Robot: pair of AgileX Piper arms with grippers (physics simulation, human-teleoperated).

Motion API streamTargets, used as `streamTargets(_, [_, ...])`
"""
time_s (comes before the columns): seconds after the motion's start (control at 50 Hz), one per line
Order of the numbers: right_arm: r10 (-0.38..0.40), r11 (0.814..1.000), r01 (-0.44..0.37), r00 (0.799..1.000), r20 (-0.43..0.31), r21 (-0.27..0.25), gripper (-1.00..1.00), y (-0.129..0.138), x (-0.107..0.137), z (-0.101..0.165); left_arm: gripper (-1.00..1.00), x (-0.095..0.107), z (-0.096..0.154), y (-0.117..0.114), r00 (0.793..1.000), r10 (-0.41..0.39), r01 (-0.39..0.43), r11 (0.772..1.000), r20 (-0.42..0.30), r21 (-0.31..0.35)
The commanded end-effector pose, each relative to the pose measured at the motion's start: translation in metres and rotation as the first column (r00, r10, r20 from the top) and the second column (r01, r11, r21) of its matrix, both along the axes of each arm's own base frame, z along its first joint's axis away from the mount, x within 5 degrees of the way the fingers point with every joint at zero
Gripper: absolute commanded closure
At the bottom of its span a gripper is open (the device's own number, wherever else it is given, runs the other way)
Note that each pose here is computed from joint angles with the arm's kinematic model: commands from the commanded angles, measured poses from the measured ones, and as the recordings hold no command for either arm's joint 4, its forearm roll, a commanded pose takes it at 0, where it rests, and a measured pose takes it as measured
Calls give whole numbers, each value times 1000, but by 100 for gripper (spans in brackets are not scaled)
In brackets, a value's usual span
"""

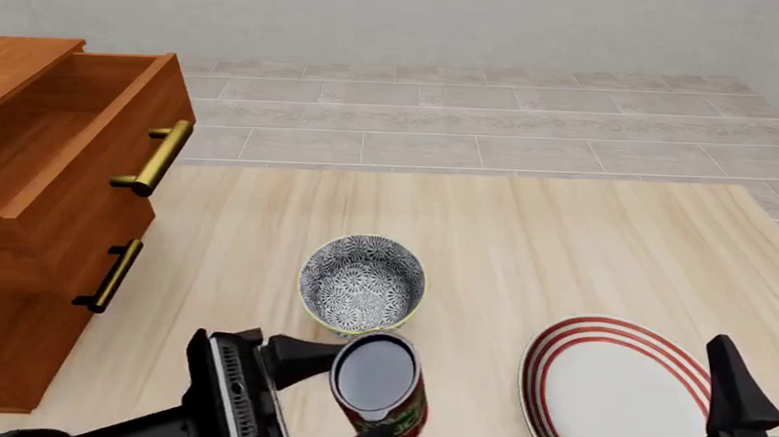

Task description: Put the ketchup in the top drawer of the cabinet.

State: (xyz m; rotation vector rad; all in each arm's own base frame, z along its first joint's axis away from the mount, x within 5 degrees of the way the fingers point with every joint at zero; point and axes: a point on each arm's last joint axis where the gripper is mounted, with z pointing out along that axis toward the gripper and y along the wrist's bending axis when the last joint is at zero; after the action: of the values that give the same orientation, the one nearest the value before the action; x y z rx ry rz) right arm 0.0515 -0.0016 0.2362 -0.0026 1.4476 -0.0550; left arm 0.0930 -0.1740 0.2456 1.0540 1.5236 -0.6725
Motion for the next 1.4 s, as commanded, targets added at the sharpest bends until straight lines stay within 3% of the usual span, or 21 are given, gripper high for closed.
streamTargets(0.02, [4,1000,-4,1000,-10,-7,-100,0,1,-3,100,-8,22,31,999,44,-43,998,24,-40])
streamTargets(0.4, [7,1000,-7,1000,-8,-4,-100,0,0,0,100,-12,44,69,985,171,-171,984,-7,-51])
streamTargets(0.44, [9,1000,-10,1000,-6,-4,-100,1,0,-1,100,-13,46,74,982,191,-191,981,-1,-43])
streamTargets(0.48, [15,1000,-15,1000,-5,-4,-100,1,0,1,100,-13,51,89,963,269,-269,962,-11,-50])
streamTargets(0.54, [18,1000,-18,1000,-6,-4,-100,1,1,-2,100,-15,55,90,965,263,-262,964,0,-45])
streamTargets(0.56, [20,1000,-20,1000,-7,-4,-100,1,1,-2,100,-19,60,95,966,253,-251,967,43,-48])
streamTargets(0.64, [25,1000,-25,1000,-10,-6,-100,1,1,-5,100,-27,76,106,959,279,-275,959,57,-63])
streamTargets(0.66, [27,1000,-27,1000,-10,-5,-100,1,1,-3,100,-32,85,112,955,289,-282,955,65,-92])
streamTargets(0.7, [30,1000,-30,999,-10,-7,-100,2,0,-1,100,-35,97,116,954,300,-295,948,24,-123])
streamTargets(0.9, [52,999,-52,999,-12,-8,-100,3,1,-4,100,-46,118,132,936,348,-345,937,48,-63])
streamTargets(1.06, [61,998,-61,998,-10,-7,-100,3,1,-4,100,-59,141,145,924,371,-367,928,95,-60])
streamTargets(1.12, [63,998,-63,998,-11,-6,-100,3,1,-5,100,-64,153,151,910,396,-391,918,126,-67])
streamTargets(1.24, [61,998,-61,998,-10,-2,-100,3,1,-3,100,-61,169,152,888,435,-432,900,145,-54])
streamTargets(1.4, [60,998,-60,998,-10,-3,-100,3,1,-3,100,-60,175,152,879,449,-450,892,162,-34])
